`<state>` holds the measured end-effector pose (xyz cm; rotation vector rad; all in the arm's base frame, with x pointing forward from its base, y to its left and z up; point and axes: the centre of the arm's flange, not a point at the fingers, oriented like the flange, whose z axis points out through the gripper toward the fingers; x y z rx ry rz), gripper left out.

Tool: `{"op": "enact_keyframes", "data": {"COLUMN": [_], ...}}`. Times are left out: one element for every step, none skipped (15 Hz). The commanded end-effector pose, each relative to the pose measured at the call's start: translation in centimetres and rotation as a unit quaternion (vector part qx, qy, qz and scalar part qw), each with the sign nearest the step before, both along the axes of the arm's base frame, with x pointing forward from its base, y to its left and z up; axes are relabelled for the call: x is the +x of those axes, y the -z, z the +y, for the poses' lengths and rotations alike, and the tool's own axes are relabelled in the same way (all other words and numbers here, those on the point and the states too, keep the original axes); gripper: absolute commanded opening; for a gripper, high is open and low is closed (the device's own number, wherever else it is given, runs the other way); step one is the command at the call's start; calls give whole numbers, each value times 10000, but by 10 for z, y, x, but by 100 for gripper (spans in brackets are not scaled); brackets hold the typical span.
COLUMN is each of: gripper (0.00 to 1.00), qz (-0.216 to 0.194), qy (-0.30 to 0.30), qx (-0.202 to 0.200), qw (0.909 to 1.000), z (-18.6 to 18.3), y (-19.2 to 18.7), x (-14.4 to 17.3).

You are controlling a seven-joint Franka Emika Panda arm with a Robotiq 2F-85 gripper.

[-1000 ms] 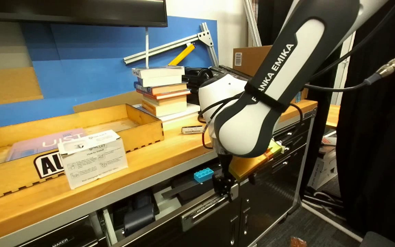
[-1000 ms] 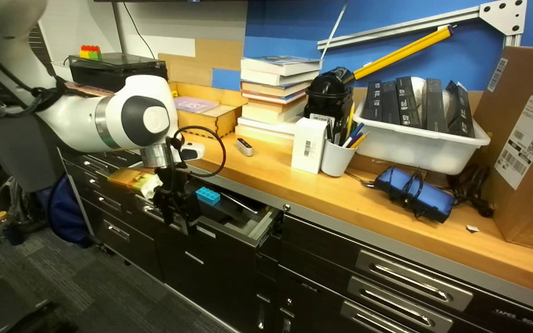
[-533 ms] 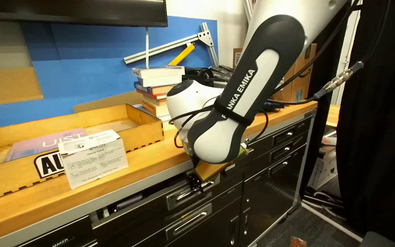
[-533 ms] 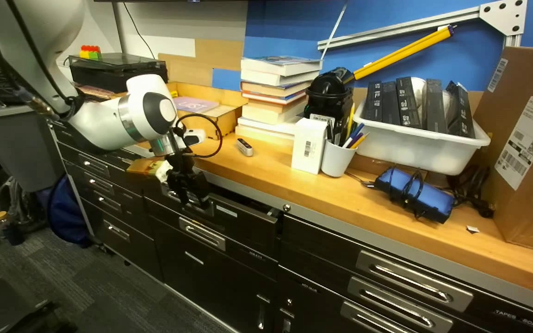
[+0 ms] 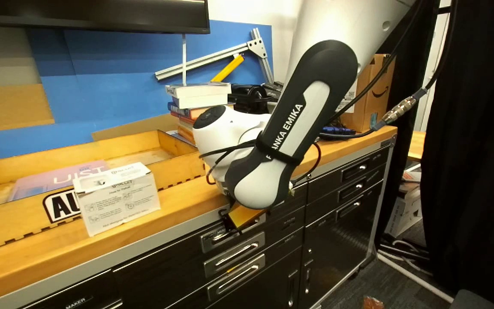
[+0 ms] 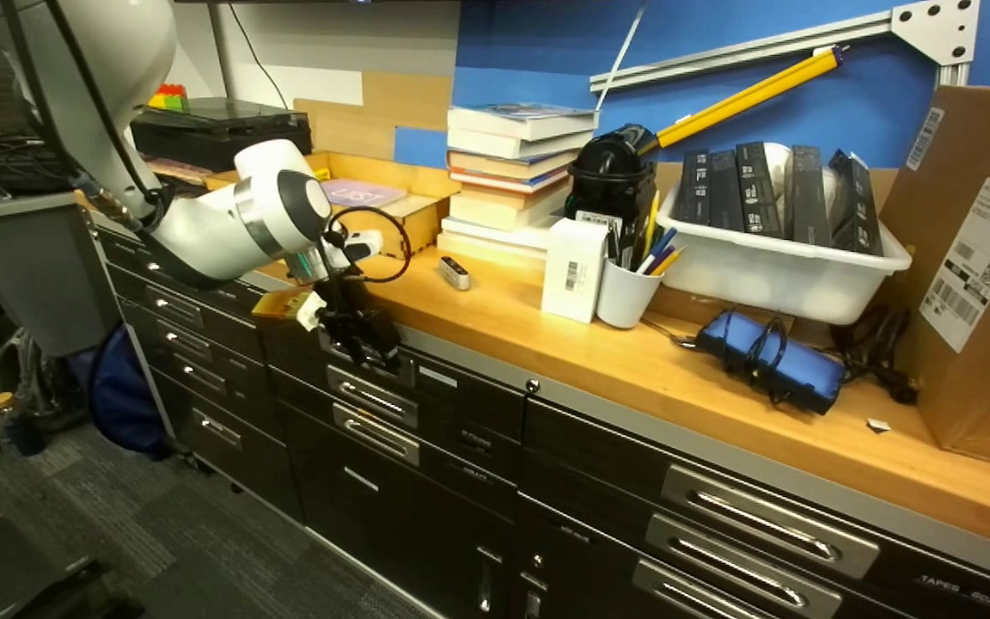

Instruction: Pick up the blue object from the counter and put it in the open drawer and close it

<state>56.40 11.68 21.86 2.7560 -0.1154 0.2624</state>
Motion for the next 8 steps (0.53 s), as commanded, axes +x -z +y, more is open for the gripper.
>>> {"op": "enact_keyframes", "data": {"gripper": [100, 100, 100, 100, 100, 100, 100, 100], "qz": [-473, -428, -369, -318, -352, -432, -458, -471], "qy": [79, 48, 28, 19, 2, 6, -19, -39], "qx": [-21, -6, 8, 51, 80, 117, 145, 181], "qw": [9988, 9991, 9993, 9995, 9993, 9990, 9988, 9987], "z": [-4, -6, -9, -13, -18, -23, -26, -30], "y": [-24, -34, -42, -57, -74, -90, -108, -127], "x": [1, -7, -11, -17, -23, -28, -33, -37]}}
